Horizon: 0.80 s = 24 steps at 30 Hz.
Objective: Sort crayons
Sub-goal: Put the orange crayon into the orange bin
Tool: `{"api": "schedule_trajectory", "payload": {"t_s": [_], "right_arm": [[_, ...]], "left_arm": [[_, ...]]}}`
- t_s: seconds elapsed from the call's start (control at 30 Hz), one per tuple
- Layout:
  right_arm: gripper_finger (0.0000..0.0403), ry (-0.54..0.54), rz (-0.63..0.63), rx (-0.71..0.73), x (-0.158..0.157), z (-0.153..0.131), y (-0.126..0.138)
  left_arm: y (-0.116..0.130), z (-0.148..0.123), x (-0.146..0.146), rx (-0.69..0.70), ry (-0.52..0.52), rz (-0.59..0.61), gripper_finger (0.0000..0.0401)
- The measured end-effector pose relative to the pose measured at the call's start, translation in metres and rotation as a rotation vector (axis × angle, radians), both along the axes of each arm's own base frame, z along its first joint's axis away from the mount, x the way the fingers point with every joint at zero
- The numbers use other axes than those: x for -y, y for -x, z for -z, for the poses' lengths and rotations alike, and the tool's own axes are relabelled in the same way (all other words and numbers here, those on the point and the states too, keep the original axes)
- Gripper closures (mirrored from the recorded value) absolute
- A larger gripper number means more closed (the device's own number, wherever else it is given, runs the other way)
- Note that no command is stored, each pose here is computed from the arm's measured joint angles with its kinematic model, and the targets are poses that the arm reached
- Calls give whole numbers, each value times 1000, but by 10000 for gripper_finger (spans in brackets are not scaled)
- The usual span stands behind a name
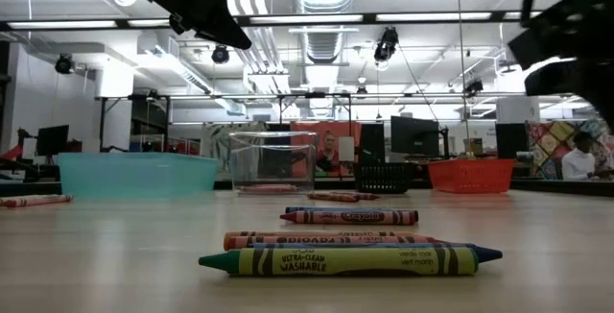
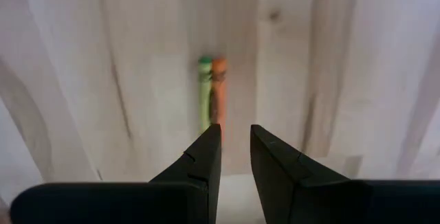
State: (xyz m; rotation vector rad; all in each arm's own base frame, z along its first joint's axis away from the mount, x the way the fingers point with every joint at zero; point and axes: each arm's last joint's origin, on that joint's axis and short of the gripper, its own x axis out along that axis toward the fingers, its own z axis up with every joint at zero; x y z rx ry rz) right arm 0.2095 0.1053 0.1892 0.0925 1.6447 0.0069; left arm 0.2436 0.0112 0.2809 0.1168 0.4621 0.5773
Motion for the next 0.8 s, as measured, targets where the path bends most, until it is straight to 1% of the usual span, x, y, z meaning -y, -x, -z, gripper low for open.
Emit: {"api": "schedule_trajectory", "payload": {"t_s": [0.1, 0.43, 0.5, 0.63, 0.8], "right_arm": [[335, 5, -12, 1, -10, 3, 6], [332, 27, 55, 48, -25, 20, 20], [324, 32, 61, 57, -26, 22, 21], [301, 78, 94, 80, -23, 24, 22], [271, 95, 94, 79, -22, 27, 23]], "left_arm": [[-1, 1, 0, 0, 6, -3, 344], [-9, 10, 0, -35, 3, -2, 344], [-10, 12, 0, -40, 2, -2, 344], [-11, 12, 0, -42, 0, -1, 344], [-11, 12, 0, -40, -2, 0, 344]]}}
